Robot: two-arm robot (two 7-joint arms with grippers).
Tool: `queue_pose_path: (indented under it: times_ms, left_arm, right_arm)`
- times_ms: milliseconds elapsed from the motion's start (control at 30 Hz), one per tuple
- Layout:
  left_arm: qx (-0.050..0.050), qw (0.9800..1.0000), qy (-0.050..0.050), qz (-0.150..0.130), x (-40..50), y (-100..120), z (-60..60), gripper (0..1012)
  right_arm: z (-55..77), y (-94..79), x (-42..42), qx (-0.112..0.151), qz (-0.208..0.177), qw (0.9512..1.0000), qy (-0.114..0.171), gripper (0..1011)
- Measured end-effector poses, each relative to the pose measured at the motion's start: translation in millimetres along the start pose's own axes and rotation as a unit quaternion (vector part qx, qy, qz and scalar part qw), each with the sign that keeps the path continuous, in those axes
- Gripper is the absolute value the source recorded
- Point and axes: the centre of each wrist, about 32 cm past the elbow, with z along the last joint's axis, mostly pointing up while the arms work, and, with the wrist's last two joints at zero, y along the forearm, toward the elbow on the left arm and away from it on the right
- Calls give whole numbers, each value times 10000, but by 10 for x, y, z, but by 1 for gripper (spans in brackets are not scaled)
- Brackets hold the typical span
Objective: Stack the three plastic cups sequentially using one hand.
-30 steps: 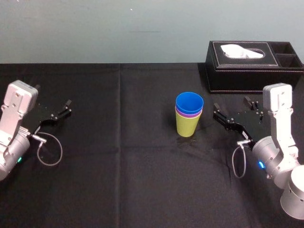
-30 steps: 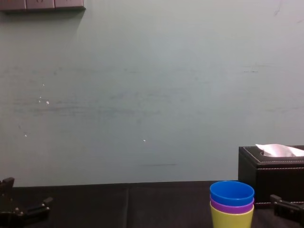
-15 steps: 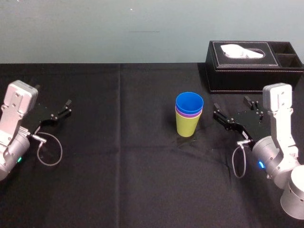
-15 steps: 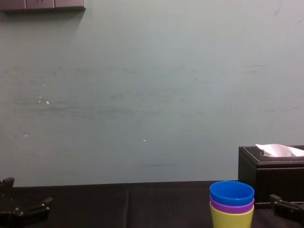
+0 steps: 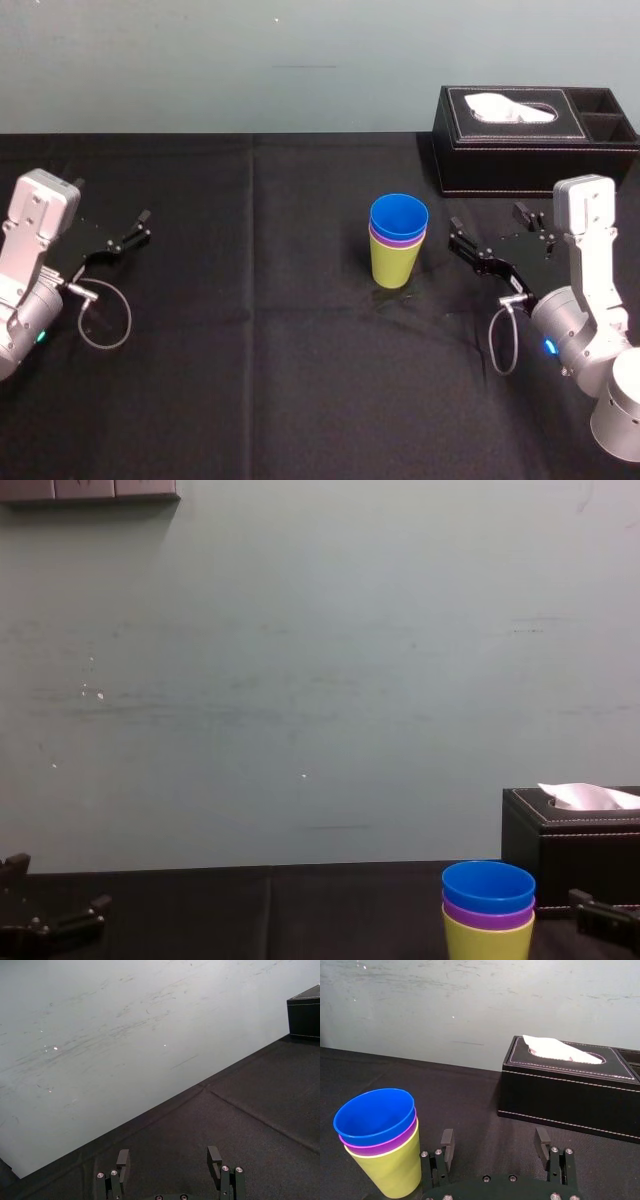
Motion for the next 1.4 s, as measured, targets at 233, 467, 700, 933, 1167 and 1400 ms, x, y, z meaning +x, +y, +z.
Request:
queue_pose_path:
  times_ms: [233, 467, 700, 933, 1167, 1400]
  left_arm:
    - [0, 10000, 0, 0, 0, 0, 0, 1011]
    - [0, 10000, 0, 0, 0, 0, 0, 1011]
    - [0, 10000, 0, 0, 0, 0, 0, 1011]
    - [0, 10000, 0, 0, 0, 0, 0, 1011]
    - [0, 10000, 0, 0, 0, 0, 0, 1011]
    - [0, 10000, 0, 0, 0, 0, 0, 1011]
  right_arm:
    - [0, 0, 0, 0, 1, 10000, 0, 1000]
    - [0, 0, 0, 0, 1, 10000, 0, 1000]
    - [0, 0, 0, 0, 1, 10000, 0, 1000]
    - [0, 0, 0, 0, 1, 10000, 0, 1000]
    - [0, 0, 0, 0, 0, 10000, 0, 1000]
    - [0, 0, 0, 0, 0, 10000, 0, 1000]
